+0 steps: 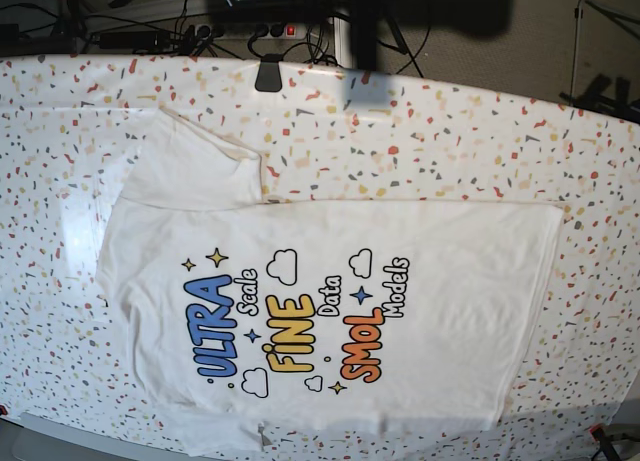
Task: Fold the T-shirt properly
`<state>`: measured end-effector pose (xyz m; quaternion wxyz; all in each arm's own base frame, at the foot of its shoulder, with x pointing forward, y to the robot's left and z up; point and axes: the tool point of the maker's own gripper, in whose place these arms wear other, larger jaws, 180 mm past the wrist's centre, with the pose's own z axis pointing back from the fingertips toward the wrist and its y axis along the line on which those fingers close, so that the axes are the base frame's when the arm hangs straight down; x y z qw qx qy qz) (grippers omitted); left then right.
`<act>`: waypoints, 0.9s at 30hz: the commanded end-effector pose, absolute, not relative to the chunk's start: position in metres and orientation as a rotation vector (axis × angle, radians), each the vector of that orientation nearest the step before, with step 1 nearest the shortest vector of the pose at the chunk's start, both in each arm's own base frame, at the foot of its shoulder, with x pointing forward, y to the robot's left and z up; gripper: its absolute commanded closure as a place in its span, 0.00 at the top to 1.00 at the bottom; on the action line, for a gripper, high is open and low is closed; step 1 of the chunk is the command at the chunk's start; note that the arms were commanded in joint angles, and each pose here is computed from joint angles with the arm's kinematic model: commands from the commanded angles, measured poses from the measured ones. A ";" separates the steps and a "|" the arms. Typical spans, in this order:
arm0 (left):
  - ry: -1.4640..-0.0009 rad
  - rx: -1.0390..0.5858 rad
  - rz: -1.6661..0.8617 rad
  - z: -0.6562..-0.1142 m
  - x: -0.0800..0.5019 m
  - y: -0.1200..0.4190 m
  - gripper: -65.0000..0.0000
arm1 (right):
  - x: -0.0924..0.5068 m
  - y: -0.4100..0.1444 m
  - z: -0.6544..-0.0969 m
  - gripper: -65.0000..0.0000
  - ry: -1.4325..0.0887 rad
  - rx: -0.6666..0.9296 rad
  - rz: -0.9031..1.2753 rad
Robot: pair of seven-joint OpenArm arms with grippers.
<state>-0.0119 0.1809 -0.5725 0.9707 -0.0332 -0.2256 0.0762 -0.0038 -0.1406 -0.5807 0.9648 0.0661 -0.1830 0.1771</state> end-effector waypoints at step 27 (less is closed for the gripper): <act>-0.721 0.301 -0.607 -0.359 0.078 0.229 0.21 | 0.071 -0.174 -0.335 0.19 -0.766 -0.348 0.904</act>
